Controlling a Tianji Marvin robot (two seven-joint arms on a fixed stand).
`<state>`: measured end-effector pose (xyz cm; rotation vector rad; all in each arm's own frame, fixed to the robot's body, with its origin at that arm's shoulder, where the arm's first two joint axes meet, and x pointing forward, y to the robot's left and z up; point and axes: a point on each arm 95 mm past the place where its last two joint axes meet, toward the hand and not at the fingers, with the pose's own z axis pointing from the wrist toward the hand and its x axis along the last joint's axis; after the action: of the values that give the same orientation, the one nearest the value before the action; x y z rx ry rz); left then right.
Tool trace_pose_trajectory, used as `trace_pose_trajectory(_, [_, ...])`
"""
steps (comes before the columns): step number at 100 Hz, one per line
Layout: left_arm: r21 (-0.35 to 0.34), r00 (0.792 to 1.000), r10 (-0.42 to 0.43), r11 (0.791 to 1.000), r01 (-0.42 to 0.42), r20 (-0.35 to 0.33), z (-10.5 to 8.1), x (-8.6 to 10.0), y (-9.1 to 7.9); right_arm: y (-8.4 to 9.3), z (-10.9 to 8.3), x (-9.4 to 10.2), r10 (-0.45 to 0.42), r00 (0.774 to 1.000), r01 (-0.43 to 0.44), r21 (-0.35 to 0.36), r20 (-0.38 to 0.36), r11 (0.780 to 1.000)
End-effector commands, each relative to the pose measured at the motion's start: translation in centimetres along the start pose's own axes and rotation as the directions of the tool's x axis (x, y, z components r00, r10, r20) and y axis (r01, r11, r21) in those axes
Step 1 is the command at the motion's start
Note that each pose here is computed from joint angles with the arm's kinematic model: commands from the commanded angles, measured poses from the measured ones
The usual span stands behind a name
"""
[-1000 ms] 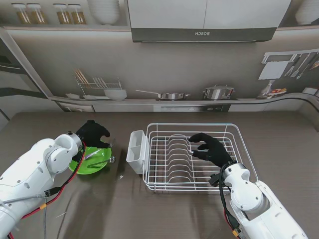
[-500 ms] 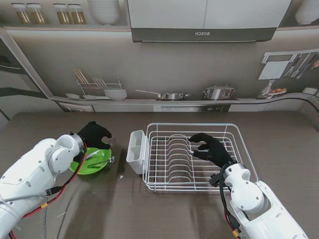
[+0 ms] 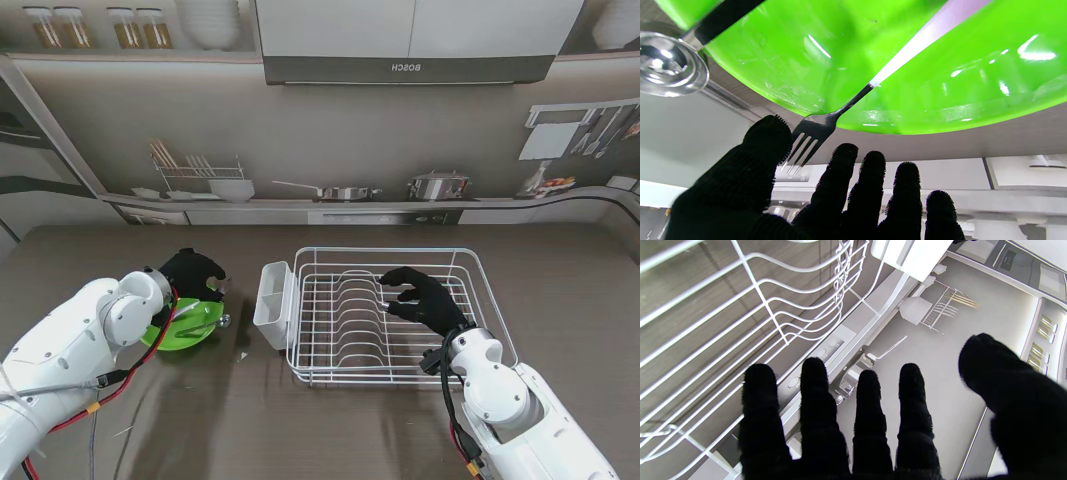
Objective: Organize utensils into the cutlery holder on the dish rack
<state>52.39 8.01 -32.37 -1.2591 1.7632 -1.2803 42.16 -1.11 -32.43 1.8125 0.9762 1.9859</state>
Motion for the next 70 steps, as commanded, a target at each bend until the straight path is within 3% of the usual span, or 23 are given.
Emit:
trace_pose_trajectory(1, [-0.013,1.0,-0.004,1.0,0.004,-0.002,0.33,0.27,0.07,-0.33,-0.11,0.17,0.004,1.0,-0.004,0.016,-0.002,1.0])
trace_pose_trajectory(70, [-0.009,0.998,-0.056,0.998,0.056,0.005,0.96,0.49,0.67,-0.38,-0.15,0.13,0.011,1.0,-0.011,0.017,0.001,1.0])
